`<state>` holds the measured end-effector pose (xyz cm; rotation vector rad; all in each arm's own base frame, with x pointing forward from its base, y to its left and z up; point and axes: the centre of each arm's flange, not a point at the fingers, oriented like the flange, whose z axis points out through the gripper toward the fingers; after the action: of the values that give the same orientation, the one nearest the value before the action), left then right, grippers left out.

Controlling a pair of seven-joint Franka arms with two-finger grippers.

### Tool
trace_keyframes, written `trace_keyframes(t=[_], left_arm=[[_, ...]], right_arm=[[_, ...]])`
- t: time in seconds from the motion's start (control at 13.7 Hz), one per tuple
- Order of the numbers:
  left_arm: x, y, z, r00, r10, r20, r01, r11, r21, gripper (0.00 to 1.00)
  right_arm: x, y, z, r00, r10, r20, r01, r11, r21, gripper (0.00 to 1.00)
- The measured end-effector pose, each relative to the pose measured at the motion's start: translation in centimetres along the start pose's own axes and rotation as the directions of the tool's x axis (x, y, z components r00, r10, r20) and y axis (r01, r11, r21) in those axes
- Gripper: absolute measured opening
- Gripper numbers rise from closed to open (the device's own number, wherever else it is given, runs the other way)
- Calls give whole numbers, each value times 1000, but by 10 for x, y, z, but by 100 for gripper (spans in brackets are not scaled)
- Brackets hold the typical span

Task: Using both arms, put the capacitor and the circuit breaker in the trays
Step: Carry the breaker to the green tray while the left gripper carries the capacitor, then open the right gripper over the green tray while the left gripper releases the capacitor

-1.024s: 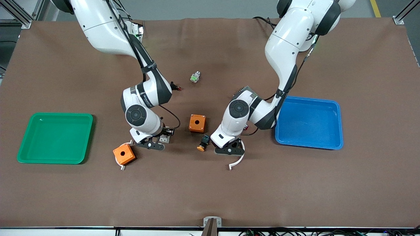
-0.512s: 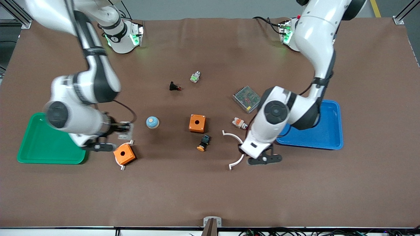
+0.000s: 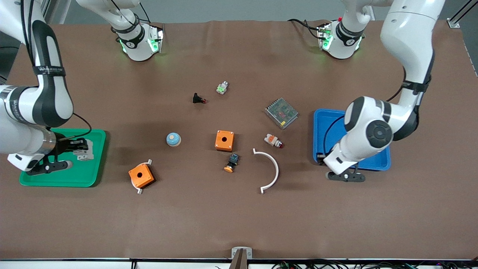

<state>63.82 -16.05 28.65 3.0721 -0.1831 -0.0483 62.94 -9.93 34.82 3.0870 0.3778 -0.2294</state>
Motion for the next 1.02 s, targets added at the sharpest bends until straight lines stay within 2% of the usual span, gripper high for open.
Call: trace_keyframes(t=[0.15,0.29,0.51,0.73,0.8,0.88,1.02], left_arm=[[-16,-21,13,999,21,30,-22,1000,6,34],[-33,-26,30,998,28,50,-28,1000,8,34],[-57,-41,62,1000,10,9,-10,1000,4,34],[-71,-46,79,1000,9,-8,-9,1000,2,35],[-70,-46,78,1000,10,-11,-10,1000,2,35],[-69,-45,76,1000,11,-17,-11,1000,2,41],[-66,-44,66,999,14,-38,-14,1000,3,59]], right_arm=[[-16,35,38,998,-56,-14,56,998,-3,40],[-24,54,74,997,-77,9,77,997,10,40],[-22,62,110,996,-81,28,81,997,17,40],[-17,61,122,996,-85,16,85,996,8,40],[-17,62,122,996,-85,16,84,996,7,45],[-17,62,121,996,-84,15,84,996,7,56],[-15,64,113,996,-83,17,82,997,9,78]])
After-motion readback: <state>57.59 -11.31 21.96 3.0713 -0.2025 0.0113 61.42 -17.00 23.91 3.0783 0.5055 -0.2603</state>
